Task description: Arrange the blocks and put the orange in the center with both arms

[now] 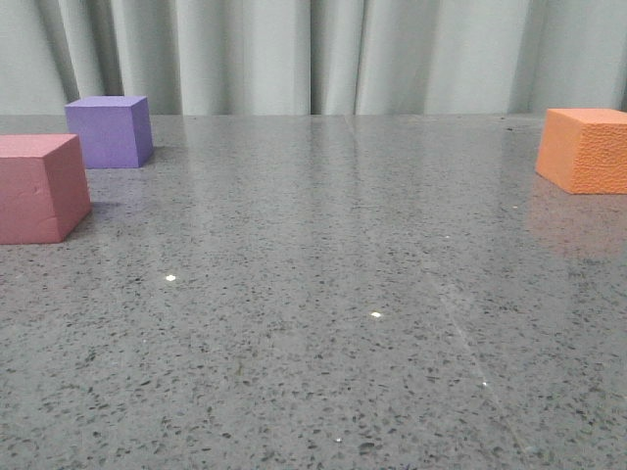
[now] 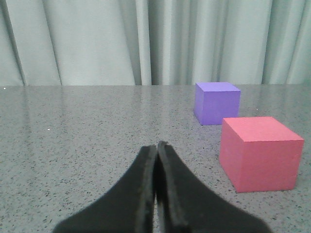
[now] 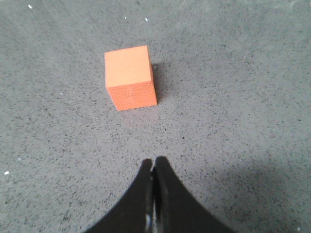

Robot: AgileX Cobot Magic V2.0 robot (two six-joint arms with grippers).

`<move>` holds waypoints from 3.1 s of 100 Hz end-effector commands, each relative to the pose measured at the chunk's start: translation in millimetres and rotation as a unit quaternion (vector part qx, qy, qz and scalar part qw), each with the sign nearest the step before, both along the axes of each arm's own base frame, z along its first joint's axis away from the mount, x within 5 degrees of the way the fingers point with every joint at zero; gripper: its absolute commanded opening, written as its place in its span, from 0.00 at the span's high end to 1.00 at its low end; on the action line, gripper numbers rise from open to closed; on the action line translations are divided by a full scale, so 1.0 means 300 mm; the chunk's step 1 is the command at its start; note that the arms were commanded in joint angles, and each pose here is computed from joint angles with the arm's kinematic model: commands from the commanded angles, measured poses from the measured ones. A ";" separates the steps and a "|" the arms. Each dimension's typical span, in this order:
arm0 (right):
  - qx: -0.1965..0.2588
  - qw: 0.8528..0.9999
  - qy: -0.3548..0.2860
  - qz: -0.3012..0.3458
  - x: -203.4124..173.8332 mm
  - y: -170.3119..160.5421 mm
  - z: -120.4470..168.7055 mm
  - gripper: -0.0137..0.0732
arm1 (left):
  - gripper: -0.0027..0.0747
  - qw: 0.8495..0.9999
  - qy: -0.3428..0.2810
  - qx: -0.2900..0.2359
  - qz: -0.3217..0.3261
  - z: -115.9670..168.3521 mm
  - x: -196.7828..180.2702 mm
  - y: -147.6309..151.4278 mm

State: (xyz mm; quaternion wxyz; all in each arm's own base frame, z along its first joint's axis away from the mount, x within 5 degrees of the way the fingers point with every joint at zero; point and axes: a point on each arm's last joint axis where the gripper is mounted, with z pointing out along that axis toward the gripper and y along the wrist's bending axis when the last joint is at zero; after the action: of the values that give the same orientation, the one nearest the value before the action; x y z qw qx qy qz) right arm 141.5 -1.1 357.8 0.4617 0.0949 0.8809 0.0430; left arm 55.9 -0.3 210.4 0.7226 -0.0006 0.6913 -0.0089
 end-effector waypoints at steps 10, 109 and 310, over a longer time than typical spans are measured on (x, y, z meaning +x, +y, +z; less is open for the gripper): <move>-0.002 1.000 -0.012 0.000 0.110 -0.002 0.003 0.82 | 0.98 0.999 -0.030 -0.005 -0.012 -0.031 -0.002 -0.006; -0.056 0.994 0.024 0.086 0.570 0.083 0.017 0.11 | 0.98 0.999 -0.030 -0.005 -0.012 -0.031 -0.002 -0.006; -0.007 0.986 0.071 0.154 0.696 0.764 -0.005 0.50 | 0.98 0.999 -0.030 -0.005 -0.012 -0.031 -0.002 -0.006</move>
State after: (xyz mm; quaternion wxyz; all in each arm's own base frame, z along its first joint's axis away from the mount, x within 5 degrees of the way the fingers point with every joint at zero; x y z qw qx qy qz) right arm 353.6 220.0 329.2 0.3359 -0.0483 0.9361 0.0929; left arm 55.9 -0.3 210.4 0.7226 -0.0006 0.6913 -0.0089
